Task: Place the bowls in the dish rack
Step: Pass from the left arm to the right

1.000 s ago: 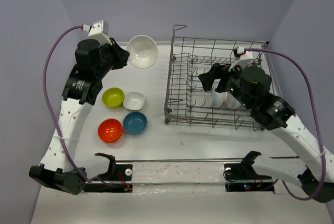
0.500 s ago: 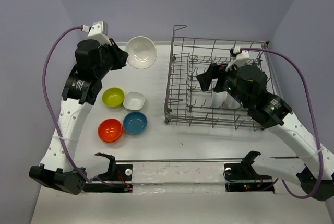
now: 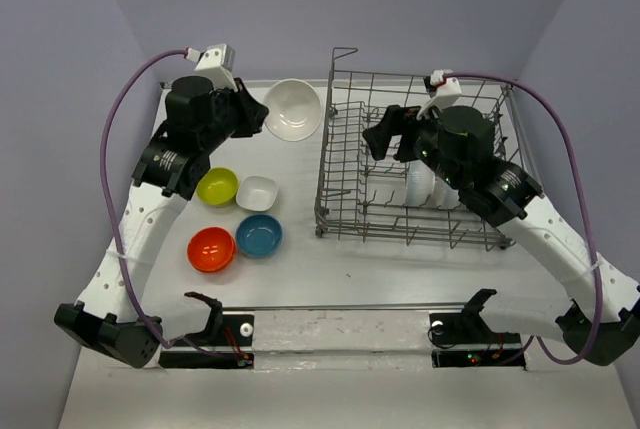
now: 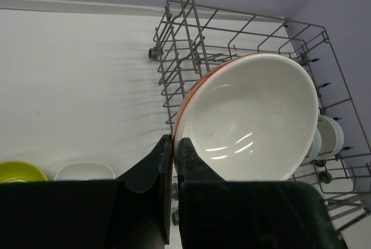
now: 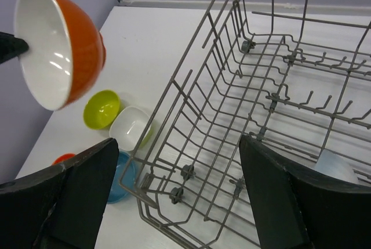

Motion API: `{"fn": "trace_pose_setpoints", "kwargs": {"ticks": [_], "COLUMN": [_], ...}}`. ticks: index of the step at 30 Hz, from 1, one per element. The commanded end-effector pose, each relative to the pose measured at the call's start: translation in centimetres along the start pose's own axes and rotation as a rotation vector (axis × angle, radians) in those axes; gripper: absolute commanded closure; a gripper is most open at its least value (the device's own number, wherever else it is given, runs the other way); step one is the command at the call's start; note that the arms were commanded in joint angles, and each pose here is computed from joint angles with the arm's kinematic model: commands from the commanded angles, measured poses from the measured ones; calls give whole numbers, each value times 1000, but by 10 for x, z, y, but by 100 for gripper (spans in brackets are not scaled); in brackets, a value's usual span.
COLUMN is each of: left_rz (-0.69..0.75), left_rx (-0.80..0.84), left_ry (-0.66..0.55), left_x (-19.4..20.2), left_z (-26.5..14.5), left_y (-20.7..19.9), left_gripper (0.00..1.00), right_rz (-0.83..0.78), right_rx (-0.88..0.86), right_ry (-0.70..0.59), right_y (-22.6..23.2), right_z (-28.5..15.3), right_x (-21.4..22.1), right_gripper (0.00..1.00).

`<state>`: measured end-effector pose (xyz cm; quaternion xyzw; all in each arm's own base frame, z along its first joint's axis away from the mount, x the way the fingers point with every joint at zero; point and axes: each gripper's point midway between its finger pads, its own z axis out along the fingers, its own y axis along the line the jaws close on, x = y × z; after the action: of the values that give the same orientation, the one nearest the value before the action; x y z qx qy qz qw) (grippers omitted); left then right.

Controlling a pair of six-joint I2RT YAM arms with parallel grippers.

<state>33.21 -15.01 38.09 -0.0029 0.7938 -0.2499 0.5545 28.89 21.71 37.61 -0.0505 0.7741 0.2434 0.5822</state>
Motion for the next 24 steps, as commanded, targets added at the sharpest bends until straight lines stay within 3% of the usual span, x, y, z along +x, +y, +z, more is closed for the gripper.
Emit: {"fn": "trace_pose_setpoints", "kwargs": {"ticks": [1,13,24], "left_rz": [23,55,77], "left_rx": [97,167,205], "left_ry": [-39,39,55], "left_x": [-14,14,20], "left_z": [7,30,35], "left_y": [-32,-74,-99], "left_gripper": [100,100,100], "right_rz": [20,27,23], "right_rx": [-66,-41,-25], "right_ry": [-85,-90,-37], "right_y": [24,27,24], "right_z": [5,17,27], "right_x": [-37,-47,-31], "right_gripper": [11,17,37]}}
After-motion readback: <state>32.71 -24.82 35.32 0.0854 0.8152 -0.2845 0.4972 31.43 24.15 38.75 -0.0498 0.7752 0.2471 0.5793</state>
